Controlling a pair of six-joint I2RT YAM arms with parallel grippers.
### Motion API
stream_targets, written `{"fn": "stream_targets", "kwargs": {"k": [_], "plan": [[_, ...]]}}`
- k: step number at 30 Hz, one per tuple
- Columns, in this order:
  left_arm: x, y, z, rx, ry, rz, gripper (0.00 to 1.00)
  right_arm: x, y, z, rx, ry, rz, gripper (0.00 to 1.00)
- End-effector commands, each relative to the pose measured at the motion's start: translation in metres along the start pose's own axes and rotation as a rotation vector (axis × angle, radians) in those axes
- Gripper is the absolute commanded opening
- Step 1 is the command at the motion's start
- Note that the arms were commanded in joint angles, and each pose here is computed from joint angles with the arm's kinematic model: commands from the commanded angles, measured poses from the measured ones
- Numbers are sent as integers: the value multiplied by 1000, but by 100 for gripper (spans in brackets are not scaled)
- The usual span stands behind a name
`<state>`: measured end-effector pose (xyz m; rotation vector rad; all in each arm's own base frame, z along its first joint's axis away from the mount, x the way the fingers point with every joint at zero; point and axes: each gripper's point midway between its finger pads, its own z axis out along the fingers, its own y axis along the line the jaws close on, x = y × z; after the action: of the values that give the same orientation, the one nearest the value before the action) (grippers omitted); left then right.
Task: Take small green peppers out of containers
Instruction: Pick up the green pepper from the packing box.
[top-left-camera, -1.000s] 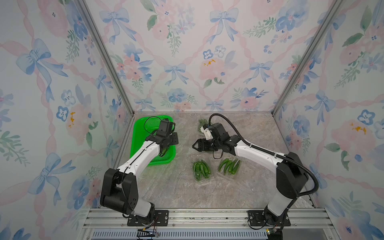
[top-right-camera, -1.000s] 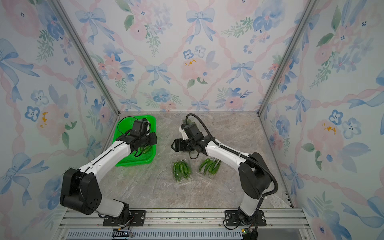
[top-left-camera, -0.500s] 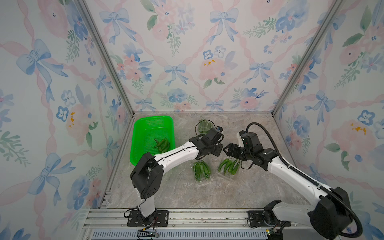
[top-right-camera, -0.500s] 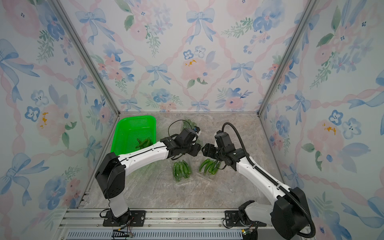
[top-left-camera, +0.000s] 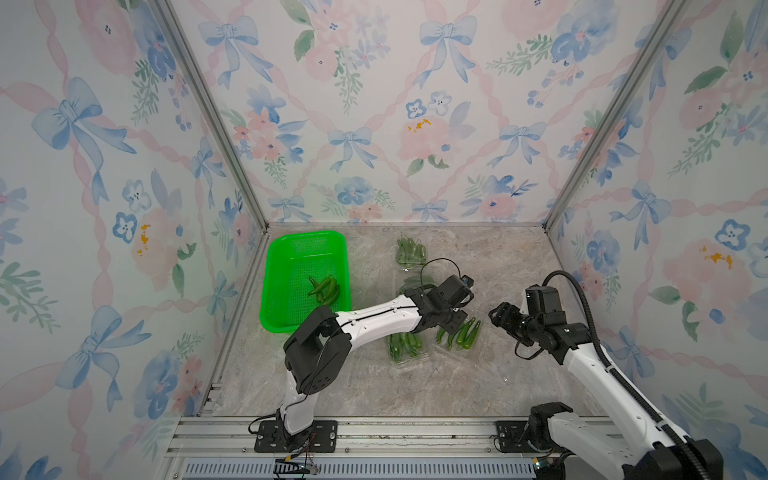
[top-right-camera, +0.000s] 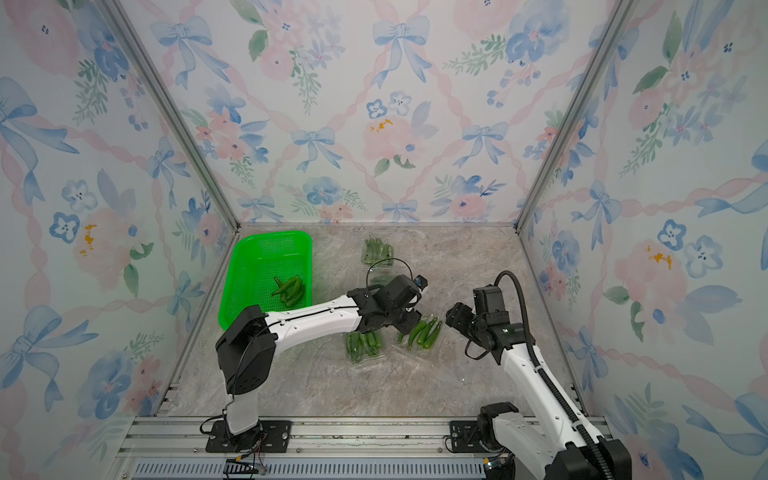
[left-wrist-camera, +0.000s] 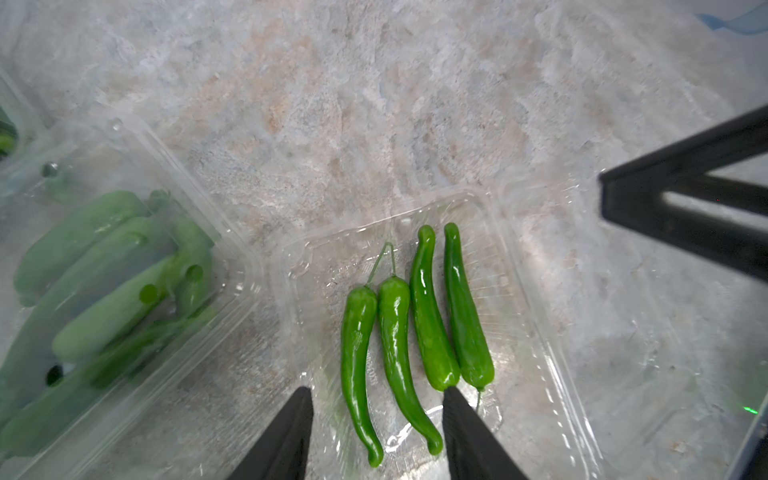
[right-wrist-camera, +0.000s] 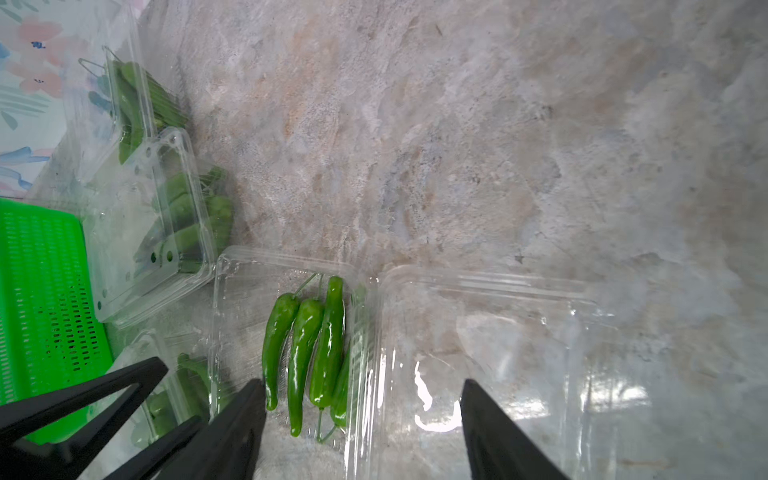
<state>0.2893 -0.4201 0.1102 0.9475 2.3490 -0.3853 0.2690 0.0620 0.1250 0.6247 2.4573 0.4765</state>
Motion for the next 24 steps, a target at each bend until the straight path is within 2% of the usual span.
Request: {"fn": "stream_targets", "kwargs": {"k": [1, 9, 17, 24], "plan": [[8, -2, 16, -10, 38, 35, 53, 5, -1, -3, -10, 28, -7, 74], [22, -16, 42, 20, 90, 36, 53, 6, 1, 1, -17, 41, -11, 74], [30, -17, 54, 22, 116, 30, 53, 3, 5, 3, -31, 38, -16, 74], [33, -23, 64, 45, 134, 24, 48, 4, 3, 5, -27, 41, -21, 74]]}}
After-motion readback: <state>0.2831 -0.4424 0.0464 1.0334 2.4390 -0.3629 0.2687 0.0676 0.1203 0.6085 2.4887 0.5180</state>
